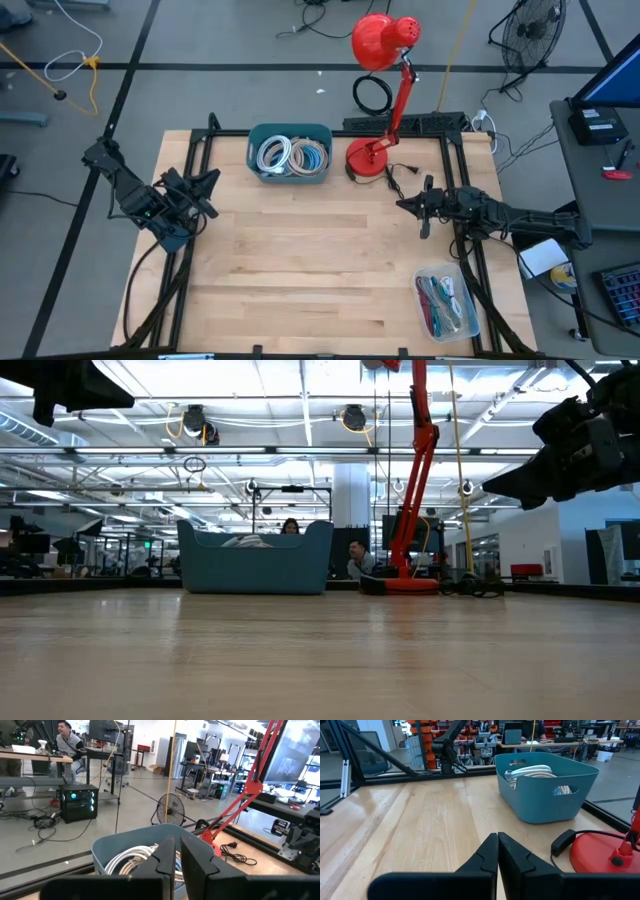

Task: Pick & Place USB Port
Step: Return to Home Position

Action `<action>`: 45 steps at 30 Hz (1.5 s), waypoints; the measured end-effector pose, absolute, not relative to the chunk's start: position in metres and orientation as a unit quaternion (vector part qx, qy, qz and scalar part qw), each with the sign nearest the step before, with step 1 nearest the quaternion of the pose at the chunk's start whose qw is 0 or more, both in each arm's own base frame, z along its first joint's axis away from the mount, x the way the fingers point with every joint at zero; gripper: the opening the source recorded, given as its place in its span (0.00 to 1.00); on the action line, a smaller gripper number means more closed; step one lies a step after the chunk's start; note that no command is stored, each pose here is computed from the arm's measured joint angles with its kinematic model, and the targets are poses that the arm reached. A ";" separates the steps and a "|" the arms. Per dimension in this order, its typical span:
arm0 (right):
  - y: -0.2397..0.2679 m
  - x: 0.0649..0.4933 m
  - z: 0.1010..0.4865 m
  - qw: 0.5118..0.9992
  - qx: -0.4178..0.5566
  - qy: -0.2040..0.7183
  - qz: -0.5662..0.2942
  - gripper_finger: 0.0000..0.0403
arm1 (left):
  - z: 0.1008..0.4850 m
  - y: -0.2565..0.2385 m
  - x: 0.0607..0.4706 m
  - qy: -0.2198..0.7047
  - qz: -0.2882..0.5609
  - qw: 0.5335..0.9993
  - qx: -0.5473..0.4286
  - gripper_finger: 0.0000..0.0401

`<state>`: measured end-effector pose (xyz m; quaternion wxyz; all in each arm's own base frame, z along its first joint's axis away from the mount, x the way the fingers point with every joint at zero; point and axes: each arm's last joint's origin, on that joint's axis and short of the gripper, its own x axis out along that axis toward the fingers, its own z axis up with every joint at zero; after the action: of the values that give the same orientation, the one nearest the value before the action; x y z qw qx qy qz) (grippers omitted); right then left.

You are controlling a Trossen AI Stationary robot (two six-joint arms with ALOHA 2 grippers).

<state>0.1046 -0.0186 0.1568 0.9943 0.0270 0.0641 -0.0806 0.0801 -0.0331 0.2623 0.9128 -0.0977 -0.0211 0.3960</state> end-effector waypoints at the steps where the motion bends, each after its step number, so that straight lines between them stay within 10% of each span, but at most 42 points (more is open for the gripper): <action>1: -0.019 0.105 0.157 0.994 0.027 0.064 -0.081 0.00 | 0.262 -0.033 0.080 -0.020 0.396 0.913 -0.095 0.06; 45: -0.019 0.105 0.157 0.995 0.027 0.062 -0.079 0.00 | 0.185 -0.024 0.068 -0.070 0.395 0.902 -0.158 0.01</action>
<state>0.1046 -0.0186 0.1571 0.9946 0.0270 0.0623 -0.0789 0.0683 -0.0236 0.1852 0.9023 -0.1578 -0.0698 0.3952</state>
